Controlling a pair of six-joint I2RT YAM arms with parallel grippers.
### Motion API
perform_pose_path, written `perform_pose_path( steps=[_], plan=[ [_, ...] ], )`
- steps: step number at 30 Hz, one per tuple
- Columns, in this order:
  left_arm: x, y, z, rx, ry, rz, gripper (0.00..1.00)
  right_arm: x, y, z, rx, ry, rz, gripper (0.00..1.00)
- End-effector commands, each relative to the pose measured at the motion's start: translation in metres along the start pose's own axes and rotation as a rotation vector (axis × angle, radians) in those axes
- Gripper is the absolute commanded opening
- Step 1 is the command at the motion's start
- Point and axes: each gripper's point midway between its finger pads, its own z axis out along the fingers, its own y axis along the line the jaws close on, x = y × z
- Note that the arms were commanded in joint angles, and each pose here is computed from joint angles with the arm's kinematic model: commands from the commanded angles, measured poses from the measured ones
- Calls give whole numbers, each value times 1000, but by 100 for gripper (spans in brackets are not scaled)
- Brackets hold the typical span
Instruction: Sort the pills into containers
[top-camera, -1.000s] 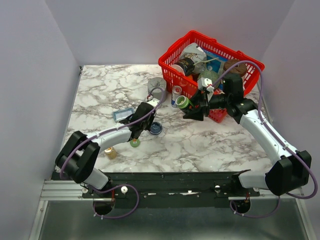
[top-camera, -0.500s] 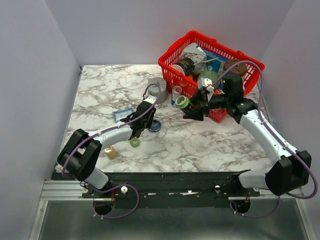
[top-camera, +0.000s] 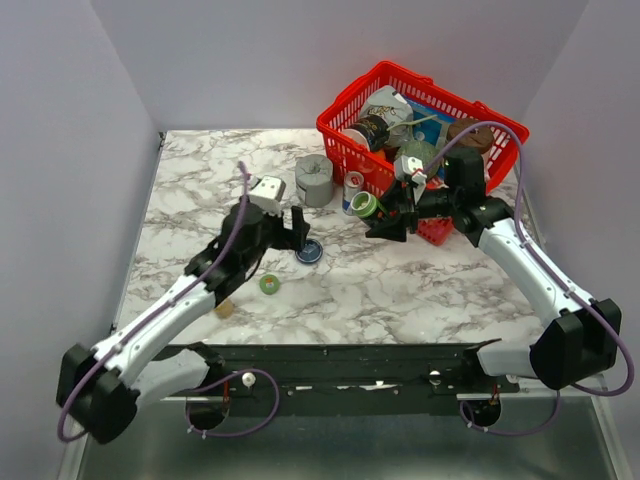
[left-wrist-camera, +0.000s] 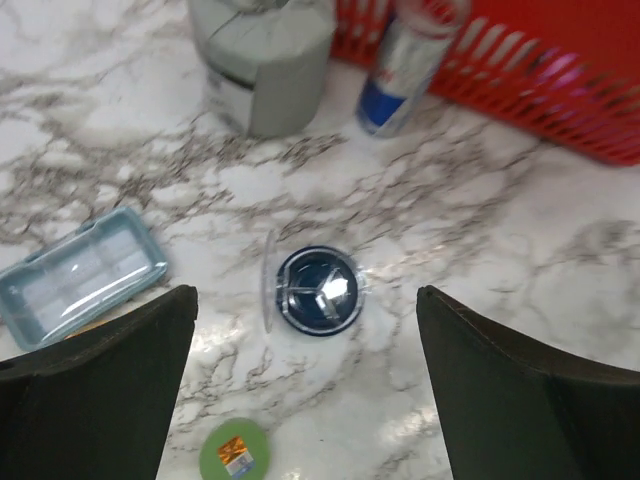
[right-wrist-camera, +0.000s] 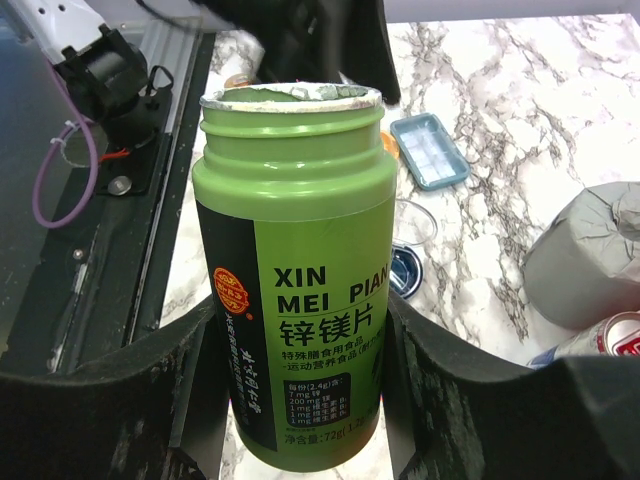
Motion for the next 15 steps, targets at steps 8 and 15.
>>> perform_pose_path(
  steps=[8,15],
  plan=[
    [-92,-118,-117,821,-264,-168,99,8,-1,6,-20,8,3,11],
    [-127,-137,-110,873,-245,-264,99,13,3,14,-45,14,13,12]
  ],
)
